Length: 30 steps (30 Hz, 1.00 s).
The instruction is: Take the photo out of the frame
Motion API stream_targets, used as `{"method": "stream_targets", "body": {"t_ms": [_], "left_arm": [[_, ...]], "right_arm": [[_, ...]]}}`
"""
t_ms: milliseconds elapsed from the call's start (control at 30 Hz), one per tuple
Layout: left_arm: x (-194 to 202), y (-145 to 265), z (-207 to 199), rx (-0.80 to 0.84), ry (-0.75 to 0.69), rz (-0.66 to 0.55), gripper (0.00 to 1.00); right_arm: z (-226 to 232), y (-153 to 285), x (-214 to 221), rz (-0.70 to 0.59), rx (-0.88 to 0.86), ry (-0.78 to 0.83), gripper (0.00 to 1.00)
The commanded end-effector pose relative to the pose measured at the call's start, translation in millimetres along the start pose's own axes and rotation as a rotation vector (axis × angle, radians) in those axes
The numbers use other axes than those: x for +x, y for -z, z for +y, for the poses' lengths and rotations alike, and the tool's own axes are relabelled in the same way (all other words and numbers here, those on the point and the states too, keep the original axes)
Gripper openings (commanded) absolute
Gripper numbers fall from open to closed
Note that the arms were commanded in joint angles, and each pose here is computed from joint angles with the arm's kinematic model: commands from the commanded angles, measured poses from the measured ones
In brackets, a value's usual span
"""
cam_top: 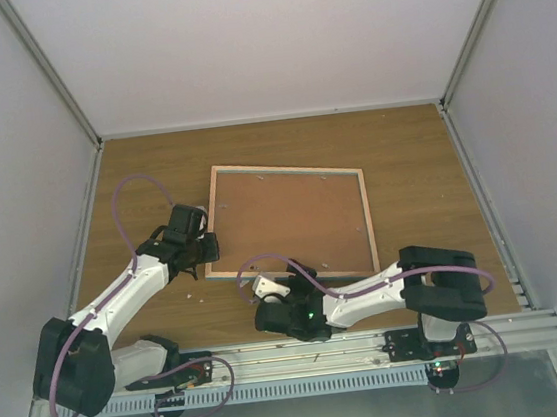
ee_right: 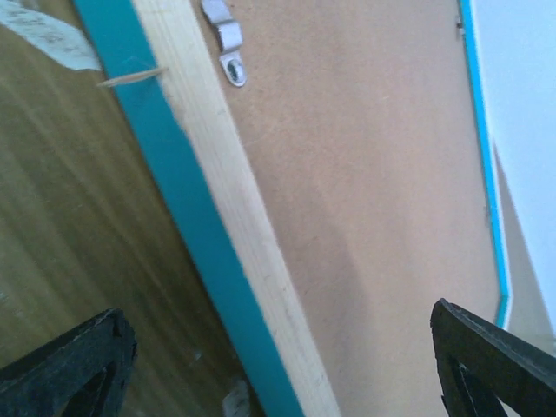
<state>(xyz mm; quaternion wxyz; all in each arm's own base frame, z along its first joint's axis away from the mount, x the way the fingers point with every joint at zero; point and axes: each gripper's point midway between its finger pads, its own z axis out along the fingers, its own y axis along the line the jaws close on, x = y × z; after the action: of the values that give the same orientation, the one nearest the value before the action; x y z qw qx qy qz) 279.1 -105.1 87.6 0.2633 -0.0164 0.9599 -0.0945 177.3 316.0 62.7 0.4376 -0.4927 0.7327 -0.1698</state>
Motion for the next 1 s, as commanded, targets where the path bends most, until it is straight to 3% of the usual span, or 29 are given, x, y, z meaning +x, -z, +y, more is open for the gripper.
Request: {"method": "stream_targets", "body": {"t_ms": [0,233,633,967], "left_arm": [[-27,15,-21,0.096,0.025,-0.114,0.0],[-24,14,-25,0.113,0.031,-0.106,0.0],[-22,15,-31,0.147,0.035,-0.097,0.0],[-32,26,-30,0.131,0.036,-0.132,0.04]], "right_arm": [[-19,-4,-9,-0.005,0.178,-0.009,0.92],[-19,-17,-1,0.04,0.254,0.033,0.84],[-43,-37,-1,0.037,0.326,0.055,0.56],[-54,-33,-16,-0.006,0.329,0.079,0.16]]}}
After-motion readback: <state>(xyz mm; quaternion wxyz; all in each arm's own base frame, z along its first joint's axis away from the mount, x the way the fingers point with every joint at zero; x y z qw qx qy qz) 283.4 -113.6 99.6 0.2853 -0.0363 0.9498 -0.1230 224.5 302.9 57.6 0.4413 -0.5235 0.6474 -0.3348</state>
